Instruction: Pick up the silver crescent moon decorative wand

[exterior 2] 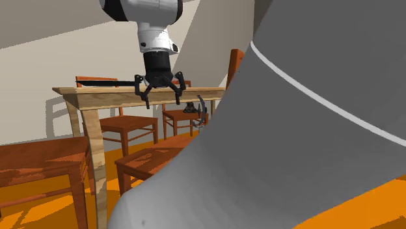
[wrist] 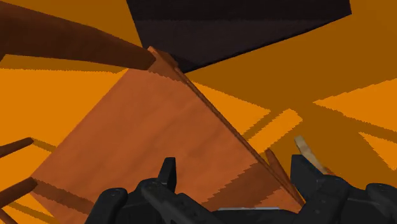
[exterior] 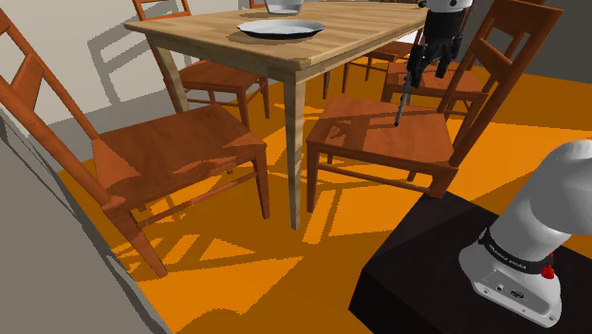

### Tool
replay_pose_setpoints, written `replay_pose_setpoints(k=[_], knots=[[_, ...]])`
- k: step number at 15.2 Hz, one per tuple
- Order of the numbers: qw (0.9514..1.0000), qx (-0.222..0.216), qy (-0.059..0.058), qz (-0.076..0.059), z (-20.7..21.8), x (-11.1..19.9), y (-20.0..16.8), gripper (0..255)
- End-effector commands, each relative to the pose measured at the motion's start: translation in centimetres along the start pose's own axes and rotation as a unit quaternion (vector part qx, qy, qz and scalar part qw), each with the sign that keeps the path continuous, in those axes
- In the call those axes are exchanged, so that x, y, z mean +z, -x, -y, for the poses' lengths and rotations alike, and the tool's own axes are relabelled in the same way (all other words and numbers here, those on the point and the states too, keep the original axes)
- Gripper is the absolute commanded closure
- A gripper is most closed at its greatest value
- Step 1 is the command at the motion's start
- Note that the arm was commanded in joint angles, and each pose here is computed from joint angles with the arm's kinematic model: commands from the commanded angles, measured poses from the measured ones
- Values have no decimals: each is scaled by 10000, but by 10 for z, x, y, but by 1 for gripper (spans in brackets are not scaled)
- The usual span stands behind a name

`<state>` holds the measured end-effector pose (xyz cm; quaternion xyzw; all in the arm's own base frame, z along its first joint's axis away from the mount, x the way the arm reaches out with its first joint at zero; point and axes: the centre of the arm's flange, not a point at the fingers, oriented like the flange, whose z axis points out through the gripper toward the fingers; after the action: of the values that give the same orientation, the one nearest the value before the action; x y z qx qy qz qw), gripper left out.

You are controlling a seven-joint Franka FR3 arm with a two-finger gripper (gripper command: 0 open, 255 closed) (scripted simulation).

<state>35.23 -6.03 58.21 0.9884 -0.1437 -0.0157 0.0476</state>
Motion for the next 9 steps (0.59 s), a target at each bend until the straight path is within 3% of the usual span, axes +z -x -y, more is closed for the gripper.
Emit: replay_pose_setpoints(k=[1,5,9], knots=[[9996,298,20,-8,-14,-3,-25,0],[9961,878,56,-18,-44,-6,-67,0],[9893,1455,92,-28,-79,-9,-105,0]])
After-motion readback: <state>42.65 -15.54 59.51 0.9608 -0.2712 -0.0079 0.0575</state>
